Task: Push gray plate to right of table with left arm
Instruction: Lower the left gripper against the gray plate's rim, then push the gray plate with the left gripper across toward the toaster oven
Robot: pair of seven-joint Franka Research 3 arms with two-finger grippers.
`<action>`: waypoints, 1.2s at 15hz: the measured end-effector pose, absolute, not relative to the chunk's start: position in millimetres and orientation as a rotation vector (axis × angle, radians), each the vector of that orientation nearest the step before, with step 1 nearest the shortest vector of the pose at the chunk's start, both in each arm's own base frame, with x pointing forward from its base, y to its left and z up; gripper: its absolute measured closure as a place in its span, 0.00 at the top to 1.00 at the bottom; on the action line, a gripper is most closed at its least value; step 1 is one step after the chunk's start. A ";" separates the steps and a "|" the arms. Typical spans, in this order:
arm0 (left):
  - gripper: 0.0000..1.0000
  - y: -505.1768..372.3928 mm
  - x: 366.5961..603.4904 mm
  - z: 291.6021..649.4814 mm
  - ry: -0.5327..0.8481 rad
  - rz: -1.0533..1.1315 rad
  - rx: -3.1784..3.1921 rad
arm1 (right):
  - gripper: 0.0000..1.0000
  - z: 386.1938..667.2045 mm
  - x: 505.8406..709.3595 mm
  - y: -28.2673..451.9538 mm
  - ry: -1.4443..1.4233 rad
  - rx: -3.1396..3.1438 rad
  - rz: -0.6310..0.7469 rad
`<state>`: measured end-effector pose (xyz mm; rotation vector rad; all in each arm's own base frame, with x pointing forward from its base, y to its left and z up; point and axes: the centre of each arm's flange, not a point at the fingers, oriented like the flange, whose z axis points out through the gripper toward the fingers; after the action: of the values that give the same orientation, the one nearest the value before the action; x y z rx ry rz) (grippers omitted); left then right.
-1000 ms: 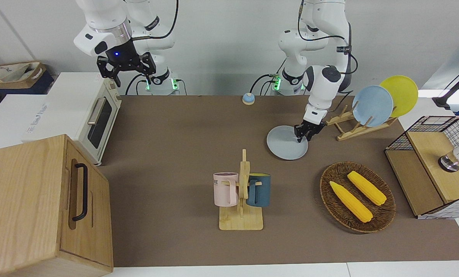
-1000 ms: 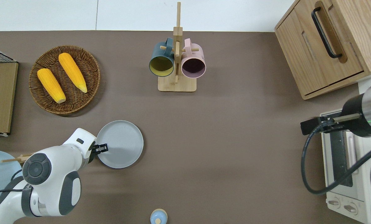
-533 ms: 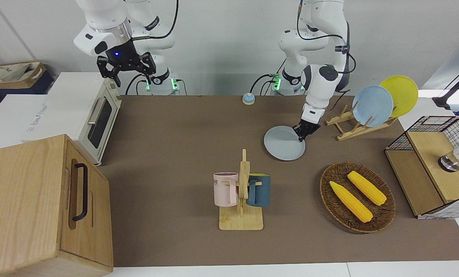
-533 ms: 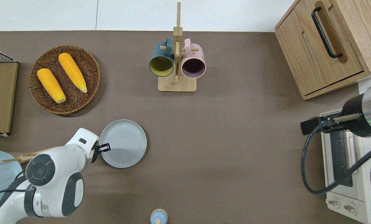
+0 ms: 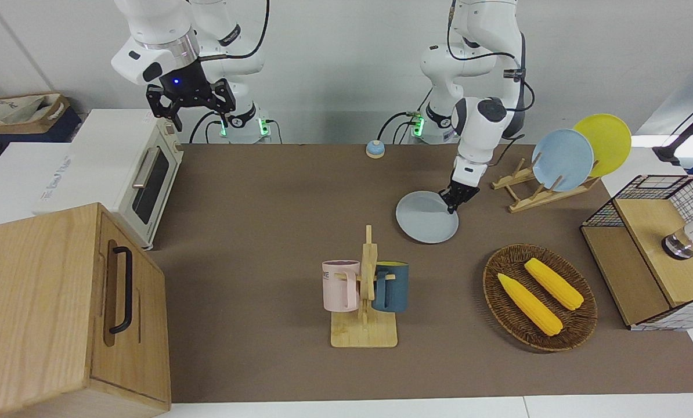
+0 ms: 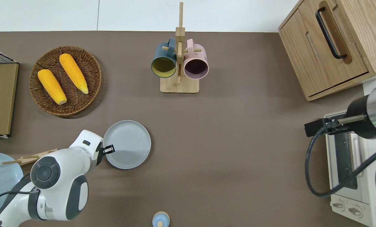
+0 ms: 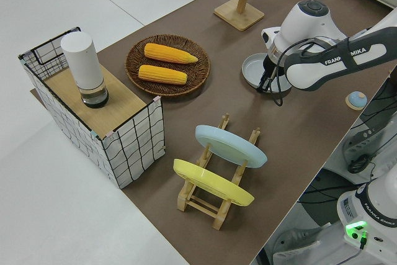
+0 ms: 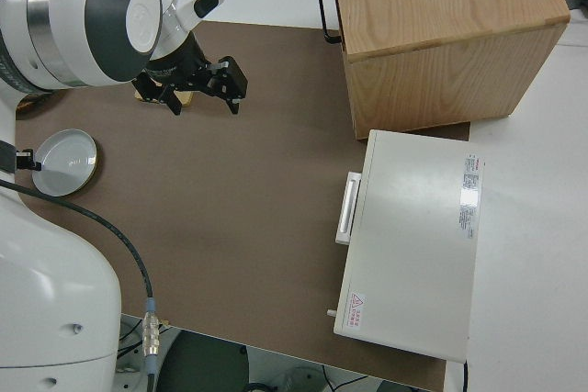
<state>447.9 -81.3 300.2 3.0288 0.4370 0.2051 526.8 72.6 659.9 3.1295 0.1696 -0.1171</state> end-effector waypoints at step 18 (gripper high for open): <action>0.04 -284.2 410.9 297.1 0.653 0.270 2.977 | 0.99 659.9 526.8 72.6 0.170 3.129 -0.117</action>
<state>410.9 -284.2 297.1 2.9769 0.6527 0.2699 526.8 72.6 659.9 3.1295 0.1696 -0.1171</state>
